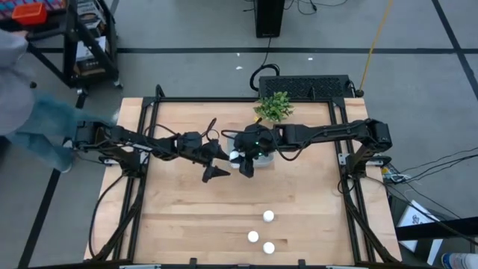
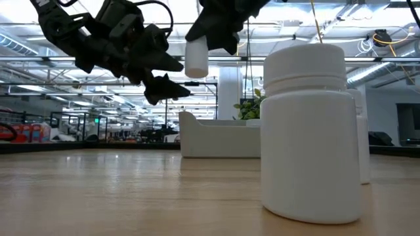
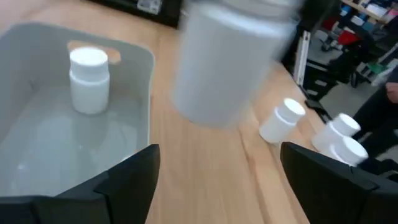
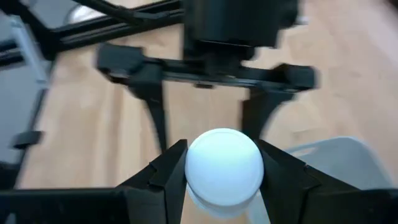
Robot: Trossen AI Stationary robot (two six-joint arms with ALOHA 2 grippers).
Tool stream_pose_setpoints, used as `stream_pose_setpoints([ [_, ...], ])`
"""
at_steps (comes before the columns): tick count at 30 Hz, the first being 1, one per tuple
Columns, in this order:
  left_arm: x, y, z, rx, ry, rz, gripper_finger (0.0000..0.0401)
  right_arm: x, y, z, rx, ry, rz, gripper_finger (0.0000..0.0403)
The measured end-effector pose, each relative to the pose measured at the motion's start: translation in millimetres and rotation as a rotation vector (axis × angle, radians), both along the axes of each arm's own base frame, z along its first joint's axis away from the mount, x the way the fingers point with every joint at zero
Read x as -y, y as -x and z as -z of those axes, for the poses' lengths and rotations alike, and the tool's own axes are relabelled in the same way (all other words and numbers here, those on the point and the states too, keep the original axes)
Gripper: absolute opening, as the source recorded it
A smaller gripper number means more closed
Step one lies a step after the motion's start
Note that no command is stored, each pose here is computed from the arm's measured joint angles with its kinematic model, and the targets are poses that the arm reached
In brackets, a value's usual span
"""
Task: Pick and place pill bottles into a basket
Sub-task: Put the white pill bottle into the gray bin
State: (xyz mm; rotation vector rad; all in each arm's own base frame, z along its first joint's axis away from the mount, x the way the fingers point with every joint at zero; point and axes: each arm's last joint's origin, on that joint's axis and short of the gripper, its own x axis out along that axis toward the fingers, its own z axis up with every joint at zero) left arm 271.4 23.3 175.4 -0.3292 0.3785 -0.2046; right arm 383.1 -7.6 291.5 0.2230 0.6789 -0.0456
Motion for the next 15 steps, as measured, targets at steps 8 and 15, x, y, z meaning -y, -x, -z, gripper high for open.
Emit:
stream_pose_setpoints([
  [8,1,16,-20,-0.004,0.010,0.055,0.0344,22,5,25,-0.035,0.064,0.115,0.0151],
  [15,7,39,-54,0.156,-0.042,0.060,0.0345,54,15,61,0.013,0.013,0.195,0.0151],
])
